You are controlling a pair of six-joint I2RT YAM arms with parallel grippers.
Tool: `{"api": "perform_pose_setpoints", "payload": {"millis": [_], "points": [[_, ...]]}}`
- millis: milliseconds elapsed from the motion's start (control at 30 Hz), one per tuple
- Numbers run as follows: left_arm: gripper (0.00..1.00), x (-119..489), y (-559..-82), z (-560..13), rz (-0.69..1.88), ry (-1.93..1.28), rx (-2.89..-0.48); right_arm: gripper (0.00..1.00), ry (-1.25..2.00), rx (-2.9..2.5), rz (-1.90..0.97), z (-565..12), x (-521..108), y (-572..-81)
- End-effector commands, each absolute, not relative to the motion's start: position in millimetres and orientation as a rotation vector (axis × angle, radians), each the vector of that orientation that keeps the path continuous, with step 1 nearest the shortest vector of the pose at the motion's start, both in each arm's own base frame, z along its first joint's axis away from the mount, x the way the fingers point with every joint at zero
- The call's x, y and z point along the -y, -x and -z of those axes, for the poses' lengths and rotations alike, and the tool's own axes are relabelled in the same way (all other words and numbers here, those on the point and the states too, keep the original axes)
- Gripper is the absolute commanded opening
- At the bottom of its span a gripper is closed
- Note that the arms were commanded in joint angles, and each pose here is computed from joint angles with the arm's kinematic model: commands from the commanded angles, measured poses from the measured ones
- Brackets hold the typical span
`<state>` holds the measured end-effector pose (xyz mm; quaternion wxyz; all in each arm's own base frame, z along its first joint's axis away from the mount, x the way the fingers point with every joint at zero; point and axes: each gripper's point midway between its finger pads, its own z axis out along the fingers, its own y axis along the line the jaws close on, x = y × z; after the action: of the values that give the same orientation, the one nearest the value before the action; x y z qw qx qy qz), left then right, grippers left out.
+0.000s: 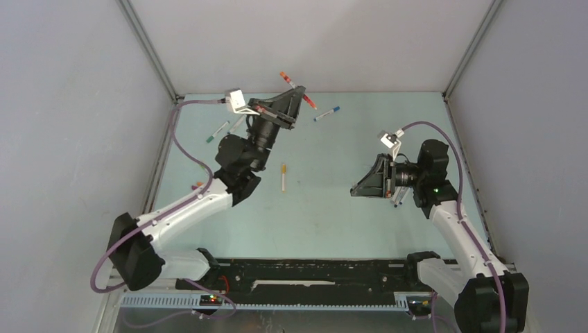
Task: Open the pen caps
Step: Open the pen cap from the pen, then place the pen cap at the center of the board.
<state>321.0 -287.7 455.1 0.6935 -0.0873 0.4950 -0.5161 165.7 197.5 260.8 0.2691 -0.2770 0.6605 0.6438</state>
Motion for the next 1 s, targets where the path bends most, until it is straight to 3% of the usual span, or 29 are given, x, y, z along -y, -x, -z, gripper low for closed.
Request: {"api": "perform_pose_setpoints", "payload": {"millis": [0,100,267,467,667,967], "points": [[0.0,270,-301,-498,1.133,0.165,-1.005,0.0,0.781,-1.745,-1.691,-260,-197,-169],[0.0,267,-295,-476,1.14,0.137,-1.072,0.0,0.776,-1.737,-1.519,-245,-189,-189],[0.0,264,-281,-401,1.139,0.055,-1.352,0.04,0.801,-1.955,-0.935,-197,-158,-253],[0.0,255,-269,-285,1.036,0.063,-1.742,0.06,0.707,-2.129,-0.649,-152,-145,-322],[0.0,256,-281,-221,0.898,0.103,-1.976,0.07,0.472,-2.311,-0.528,-119,-142,-378],[0.0,275,-333,-138,0.477,0.021,-2.389,0.08,0.317,-2.494,-0.439,-71,-141,-426]]}}
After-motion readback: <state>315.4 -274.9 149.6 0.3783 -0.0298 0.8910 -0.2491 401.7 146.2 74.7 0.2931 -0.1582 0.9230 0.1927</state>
